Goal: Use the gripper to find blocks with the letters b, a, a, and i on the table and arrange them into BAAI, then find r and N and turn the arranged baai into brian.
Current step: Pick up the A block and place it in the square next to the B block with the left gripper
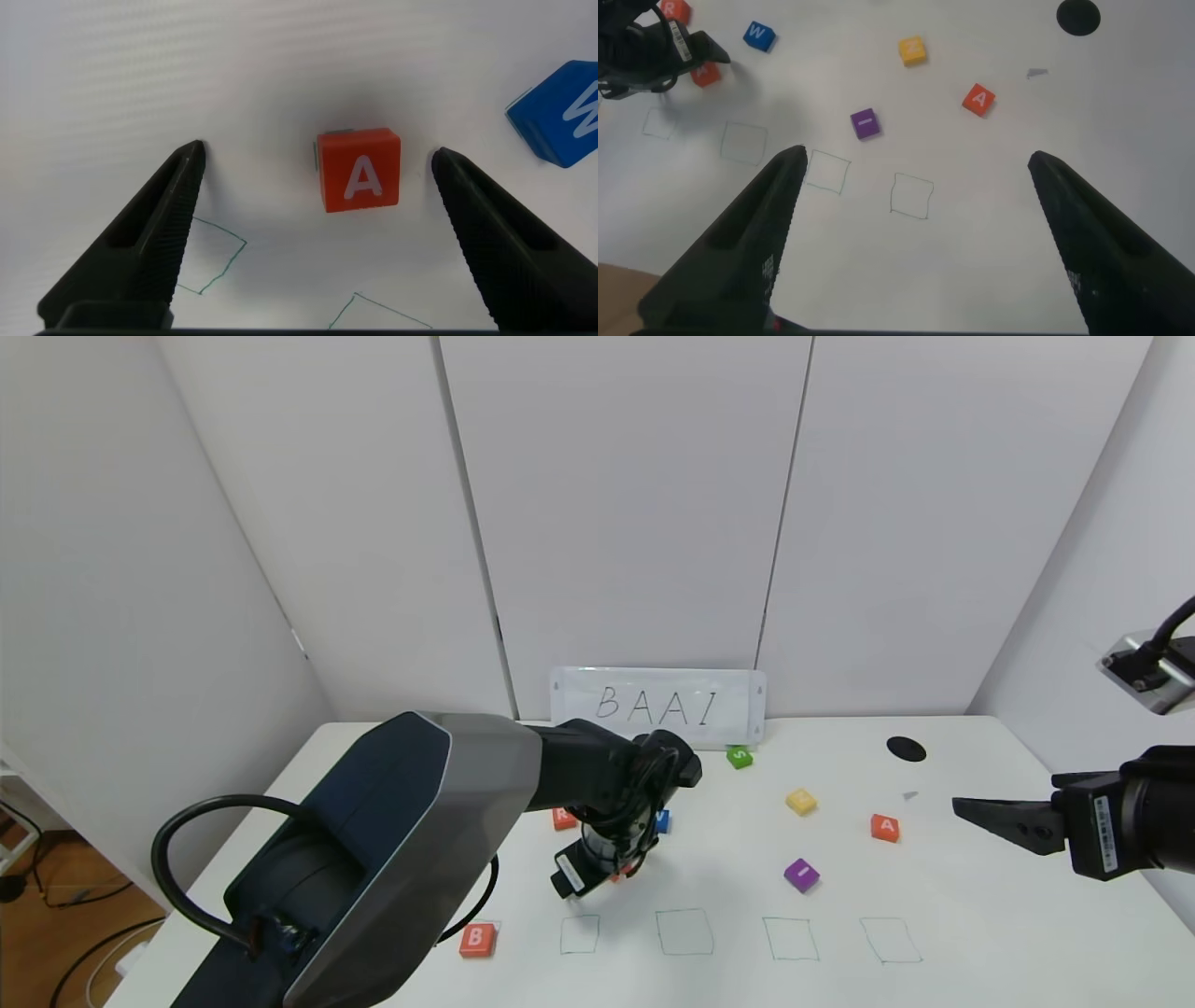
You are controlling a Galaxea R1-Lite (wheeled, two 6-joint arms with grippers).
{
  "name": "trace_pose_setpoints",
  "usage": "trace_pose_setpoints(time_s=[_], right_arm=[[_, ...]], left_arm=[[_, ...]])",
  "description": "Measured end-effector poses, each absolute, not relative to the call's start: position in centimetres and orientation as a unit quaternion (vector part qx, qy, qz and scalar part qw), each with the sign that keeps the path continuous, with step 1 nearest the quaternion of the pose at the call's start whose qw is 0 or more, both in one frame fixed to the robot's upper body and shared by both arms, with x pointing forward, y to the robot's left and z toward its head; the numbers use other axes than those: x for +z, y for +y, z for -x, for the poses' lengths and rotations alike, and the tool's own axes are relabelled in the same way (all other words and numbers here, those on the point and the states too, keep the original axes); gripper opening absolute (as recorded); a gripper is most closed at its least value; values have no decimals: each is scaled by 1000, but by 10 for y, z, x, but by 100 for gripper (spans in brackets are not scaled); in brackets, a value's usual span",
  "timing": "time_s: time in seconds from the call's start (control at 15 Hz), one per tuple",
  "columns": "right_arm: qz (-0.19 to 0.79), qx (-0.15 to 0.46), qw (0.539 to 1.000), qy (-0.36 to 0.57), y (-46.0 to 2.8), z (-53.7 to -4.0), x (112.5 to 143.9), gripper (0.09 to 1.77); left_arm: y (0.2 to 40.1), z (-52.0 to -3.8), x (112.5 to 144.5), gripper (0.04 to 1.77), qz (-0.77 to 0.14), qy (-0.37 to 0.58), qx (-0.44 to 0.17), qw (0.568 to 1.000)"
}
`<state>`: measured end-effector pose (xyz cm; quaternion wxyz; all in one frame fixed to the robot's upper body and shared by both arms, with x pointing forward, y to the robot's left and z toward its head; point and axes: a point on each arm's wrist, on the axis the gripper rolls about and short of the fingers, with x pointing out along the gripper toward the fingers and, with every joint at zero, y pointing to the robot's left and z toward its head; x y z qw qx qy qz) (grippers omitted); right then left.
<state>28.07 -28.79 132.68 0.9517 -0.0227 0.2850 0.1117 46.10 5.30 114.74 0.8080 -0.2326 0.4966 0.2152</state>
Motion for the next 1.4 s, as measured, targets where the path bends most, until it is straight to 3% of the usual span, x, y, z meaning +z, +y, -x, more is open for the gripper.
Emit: trace_pose_setpoints(time_s=[0.27, 0.53, 0.73, 0.8, 1.4], right_arm=[[22, 112, 952, 284, -288, -280, 1327, 171], [23, 112, 952, 284, -288, -280, 1327, 171], [23, 113, 952, 284, -288, -280, 1327, 171], [23, 113, 951, 285, -288, -280, 1326, 171], [23, 114, 952, 284, -288, -280, 1327, 171]], left_arm=[[52, -460, 1147, 172, 231, 497, 216, 808], [51, -458, 1147, 107, 227, 500, 215, 807], [50, -458, 1147, 76, 227, 500, 215, 808], [50, -458, 1147, 49, 226, 500, 214, 808], [52, -455, 1148, 51, 212, 506, 218, 807]])
